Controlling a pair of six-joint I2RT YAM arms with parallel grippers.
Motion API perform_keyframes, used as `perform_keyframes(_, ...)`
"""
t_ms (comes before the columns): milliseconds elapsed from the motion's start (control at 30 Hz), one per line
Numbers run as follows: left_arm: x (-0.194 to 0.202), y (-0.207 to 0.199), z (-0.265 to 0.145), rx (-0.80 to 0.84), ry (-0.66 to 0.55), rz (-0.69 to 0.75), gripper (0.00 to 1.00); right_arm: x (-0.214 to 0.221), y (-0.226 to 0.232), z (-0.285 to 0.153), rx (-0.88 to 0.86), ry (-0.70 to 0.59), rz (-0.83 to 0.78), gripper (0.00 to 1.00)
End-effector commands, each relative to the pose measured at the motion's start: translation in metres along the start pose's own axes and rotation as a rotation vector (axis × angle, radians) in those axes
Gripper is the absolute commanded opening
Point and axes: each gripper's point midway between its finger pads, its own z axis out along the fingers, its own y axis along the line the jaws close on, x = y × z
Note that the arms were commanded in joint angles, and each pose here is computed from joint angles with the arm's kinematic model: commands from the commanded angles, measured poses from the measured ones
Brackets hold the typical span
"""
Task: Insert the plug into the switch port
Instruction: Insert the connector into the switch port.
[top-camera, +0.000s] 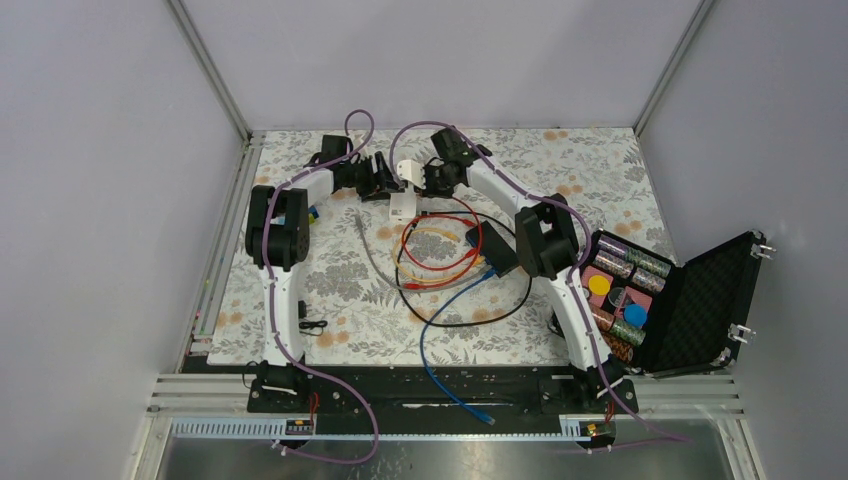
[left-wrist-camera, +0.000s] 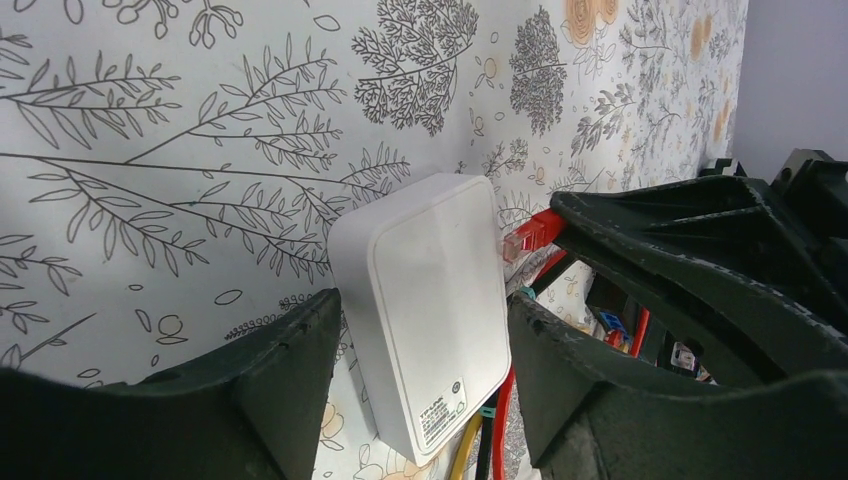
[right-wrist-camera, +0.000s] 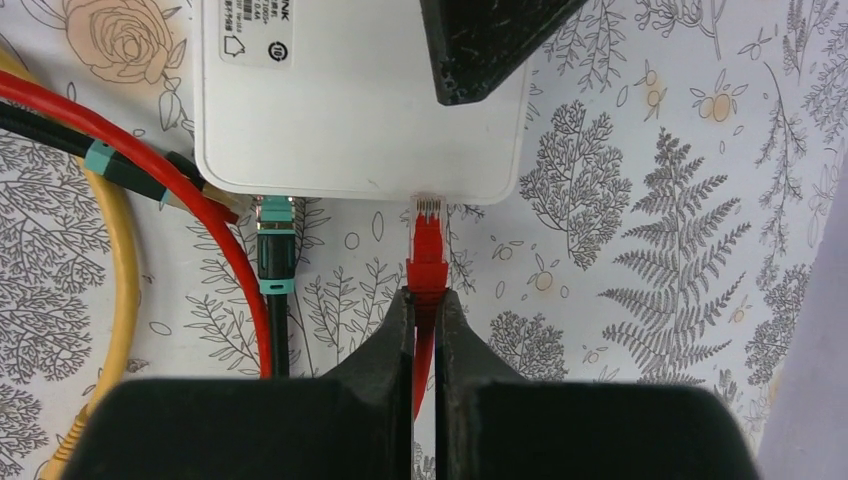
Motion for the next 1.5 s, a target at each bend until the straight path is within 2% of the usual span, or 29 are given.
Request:
perform_keyframes(0, -0.016, -0.007, -0.015, -0.036, -0.049, 0.010, 0.62, 0.010, -0.006, -0.004, 0.007, 0.053, 0.000, 0.00)
perform_keyframes(367, -0.008, 0.002, -0.012, -0.053, -0.033, -0.010, 0.62, 0.013, 0.004, -0.014, -0.042, 0.059, 0.042, 0.00)
perform_keyframes(700, -0.007, -0.006, -0.009, 0.000, -0.039, -0.039, 0.60, 0.005, 0.009, -0.003, -0.056, 0.097, 0.018, 0.00)
perform_keyframes(967, 0.000, -0.010, -0.007, 0.021, -0.030, -0.073, 0.57, -0.012, 0.005, 0.004, -0.048, 0.062, 0.010, 0.00)
perform_keyframes(1200, 0.006, -0.016, -0.006, 0.048, -0.030, -0.078, 0.56, -0.047, 0.006, -0.003, -0.073, -0.079, 0.028, 0.00)
perform_keyframes(1467, 0.007, -0.026, -0.012, 0.083, -0.031, -0.074, 0.55, -0.058, 0.008, -0.008, -0.087, -0.120, 0.070, 0.00)
